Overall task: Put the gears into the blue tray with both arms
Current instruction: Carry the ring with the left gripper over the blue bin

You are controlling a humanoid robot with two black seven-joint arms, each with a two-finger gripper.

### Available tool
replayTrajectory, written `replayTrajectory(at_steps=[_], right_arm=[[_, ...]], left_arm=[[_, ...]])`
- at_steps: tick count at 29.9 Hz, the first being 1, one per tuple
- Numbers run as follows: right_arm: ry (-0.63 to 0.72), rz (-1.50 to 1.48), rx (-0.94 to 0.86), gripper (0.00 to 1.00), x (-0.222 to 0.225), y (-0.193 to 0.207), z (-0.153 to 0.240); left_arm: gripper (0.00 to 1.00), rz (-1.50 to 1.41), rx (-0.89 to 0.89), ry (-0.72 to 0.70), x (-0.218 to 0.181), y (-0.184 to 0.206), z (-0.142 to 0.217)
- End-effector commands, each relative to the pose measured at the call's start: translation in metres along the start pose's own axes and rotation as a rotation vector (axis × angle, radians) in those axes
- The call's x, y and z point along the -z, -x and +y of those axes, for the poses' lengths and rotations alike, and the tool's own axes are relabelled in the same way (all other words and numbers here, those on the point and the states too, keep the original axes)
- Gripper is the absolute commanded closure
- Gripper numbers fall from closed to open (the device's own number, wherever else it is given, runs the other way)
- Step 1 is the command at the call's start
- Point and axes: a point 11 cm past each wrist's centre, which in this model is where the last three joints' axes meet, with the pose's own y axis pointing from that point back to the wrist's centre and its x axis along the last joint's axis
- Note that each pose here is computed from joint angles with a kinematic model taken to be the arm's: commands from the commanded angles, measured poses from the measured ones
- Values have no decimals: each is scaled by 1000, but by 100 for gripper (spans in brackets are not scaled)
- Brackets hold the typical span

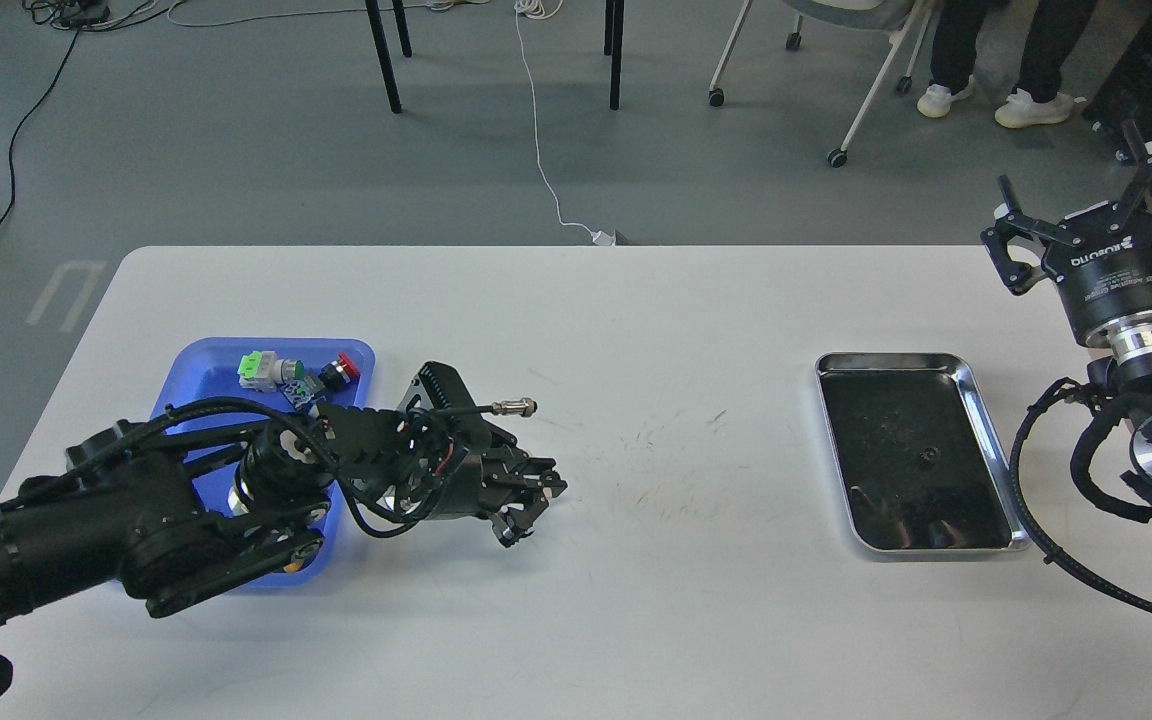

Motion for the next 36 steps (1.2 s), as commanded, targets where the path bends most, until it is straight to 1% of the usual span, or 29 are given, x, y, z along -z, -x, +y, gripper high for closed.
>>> replayTrajectory(at_steps=[1,5,8,10,14,17,20,23,26,27,28,30,31,33,34,36], right_arm=[[-2,2,1,2,2,0,0],[-8,4,0,2,4,0,-1],[-7,3,-1,2,3,0,-1],[-6,-1,0,2,1,1,-1],[-3,-2,-1,2,-1,1,-1],[-3,-2,2,2,0,2,-2],[-7,2,4,2,3,3,-3],[-7,6,4,2,4,3,-2],[-7,6,4,2,4,3,-2],[-7,5,5,2,4,3,-3],[-7,5,5,2,4,3,-3],[-7,6,4,2,4,3,-3],[-7,6,4,2,4,3,-3],[-8,9,5,2,6,3,-3],[-9,10,7,2,6,4,-3],[-9,11,9,2,7,4,-4]], left_arm=[[88,1,-22,-101,36,0,48],[88,86,22,-201,75,33,103],[88,118,71,-249,95,63,133],[88,143,103,-290,105,85,145],[86,178,124,-356,120,112,156],[85,222,176,-398,128,140,165],[85,244,184,-393,126,149,156],[83,259,195,-409,130,155,153],[79,269,198,-411,131,158,148],[75,270,197,-408,130,159,147],[70,271,199,-408,130,159,147],[64,275,201,-405,128,161,146],[58,276,197,-405,128,160,146],[38,300,173,-405,129,156,146],[33,321,157,-402,130,154,147],[24,384,104,-381,130,148,148]])
